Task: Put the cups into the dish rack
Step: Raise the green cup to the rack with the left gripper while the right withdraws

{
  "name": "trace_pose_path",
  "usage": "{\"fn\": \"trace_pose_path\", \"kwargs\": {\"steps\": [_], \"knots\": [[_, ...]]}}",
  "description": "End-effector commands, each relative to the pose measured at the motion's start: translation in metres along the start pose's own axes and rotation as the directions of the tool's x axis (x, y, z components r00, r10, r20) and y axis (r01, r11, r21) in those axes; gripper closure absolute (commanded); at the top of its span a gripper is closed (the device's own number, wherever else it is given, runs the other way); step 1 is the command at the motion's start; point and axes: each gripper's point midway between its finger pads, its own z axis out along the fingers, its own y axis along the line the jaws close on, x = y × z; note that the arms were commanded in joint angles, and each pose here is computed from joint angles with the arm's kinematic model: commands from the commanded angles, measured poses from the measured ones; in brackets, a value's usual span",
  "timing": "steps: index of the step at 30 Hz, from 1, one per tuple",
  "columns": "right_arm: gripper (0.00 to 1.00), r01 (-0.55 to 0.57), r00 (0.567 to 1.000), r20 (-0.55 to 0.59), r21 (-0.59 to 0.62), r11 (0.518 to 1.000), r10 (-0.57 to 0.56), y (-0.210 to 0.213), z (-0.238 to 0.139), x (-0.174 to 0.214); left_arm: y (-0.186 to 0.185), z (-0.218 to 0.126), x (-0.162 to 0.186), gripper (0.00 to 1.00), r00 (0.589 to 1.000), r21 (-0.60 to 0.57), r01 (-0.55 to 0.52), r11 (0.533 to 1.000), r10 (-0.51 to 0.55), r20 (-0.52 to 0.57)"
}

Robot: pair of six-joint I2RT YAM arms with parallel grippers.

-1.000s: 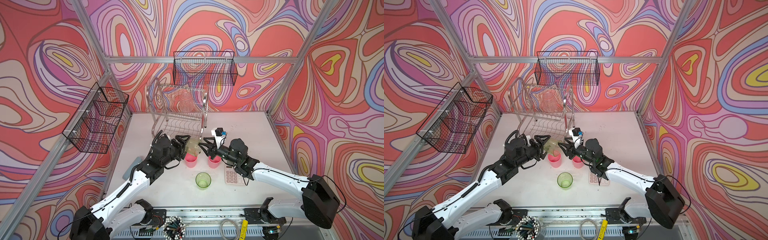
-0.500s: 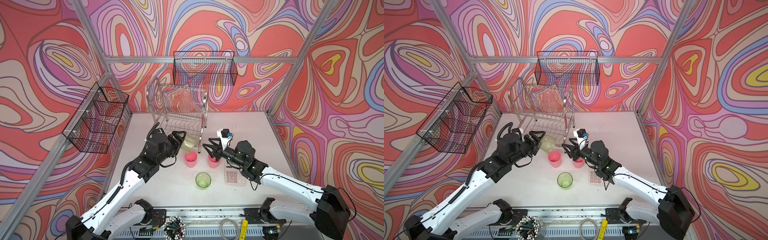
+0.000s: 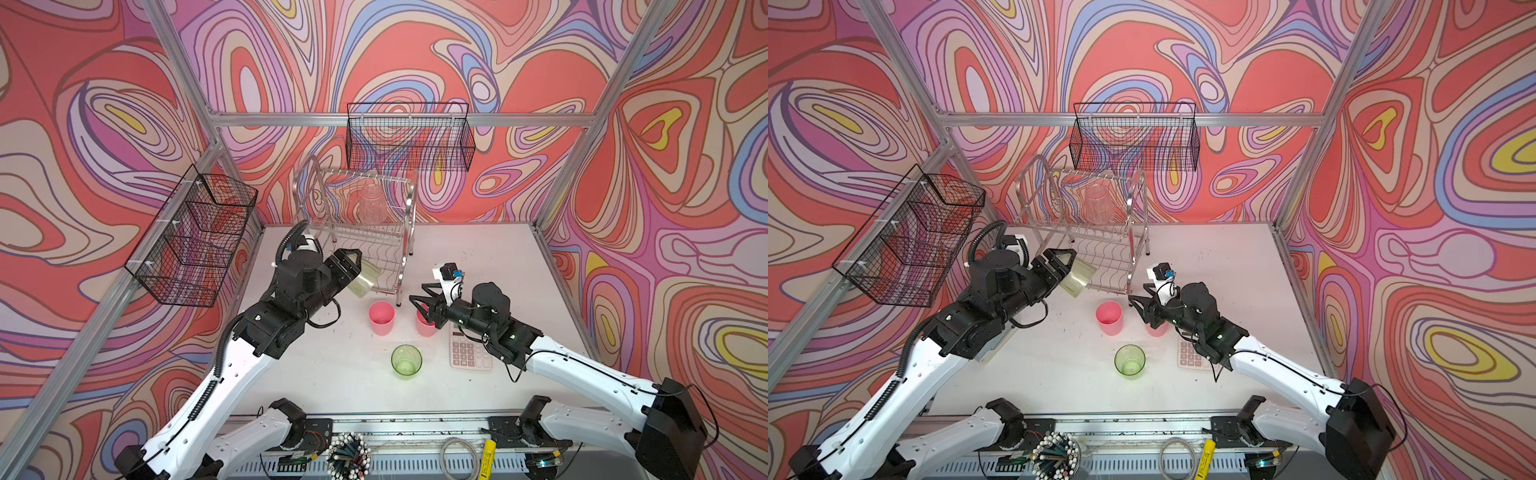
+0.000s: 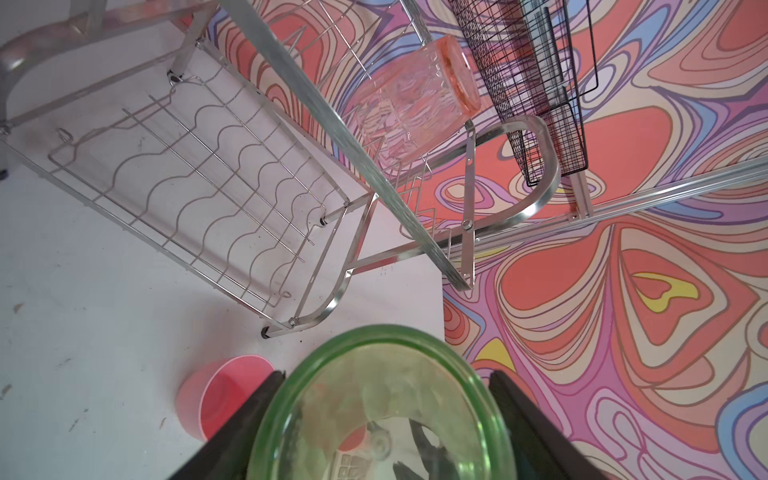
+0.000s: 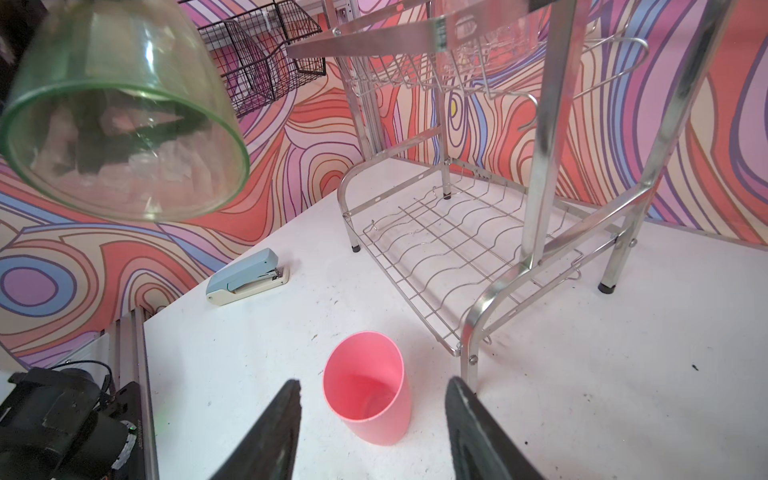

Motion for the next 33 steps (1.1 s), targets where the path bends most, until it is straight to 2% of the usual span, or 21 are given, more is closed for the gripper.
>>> {"fn": "trace_pose_path", "kwargs": {"steps": [1, 8, 12, 18, 22, 28, 33], "knots": [[0.42, 0.027, 0.999, 0.017, -0.002, 1.0, -0.027, 0.005, -0.005, -0.014, -0.005, -0.009, -0.021, 0.43, 0.991, -0.053, -0.121, 0.991, 0.124, 0.059], [0.42, 0.067, 0.998, 0.021, -0.043, 0.997, -0.066, 0.014, -0.005, -0.027, -0.029, -0.015, -0.064, 0.43, 0.961, -0.084, -0.244, 0.966, 0.253, 0.114], [0.42, 0.105, 0.994, 0.026, -0.057, 0.993, -0.103, 0.018, 0.001, -0.038, -0.042, -0.01, -0.094, 0.43, 0.929, -0.105, -0.325, 0.94, 0.338, 0.148], [0.42, 0.119, 0.992, 0.06, -0.095, 0.988, -0.114, 0.027, 0.002, -0.054, -0.056, 0.012, -0.127, 0.43, 0.86, -0.161, -0.459, 0.874, 0.483, 0.167], [0.42, 0.146, 0.989, 0.041, -0.112, 0.983, -0.142, 0.03, 0.008, -0.056, -0.061, 0.032, -0.142, 0.42, 0.802, -0.193, -0.538, 0.82, 0.569, 0.184], [0.42, 0.185, 0.983, 0.048, -0.143, 0.972, -0.18, 0.035, 0.017, -0.064, -0.065, 0.063, -0.157, 0.41, 0.724, -0.212, -0.627, 0.75, 0.661, 0.195], [0.42, 0.192, 0.981, 0.029, -0.159, 0.968, -0.19, 0.037, 0.025, -0.066, -0.067, 0.09, -0.168, 0.41, 0.676, -0.22, -0.678, 0.701, 0.712, 0.189]]}}
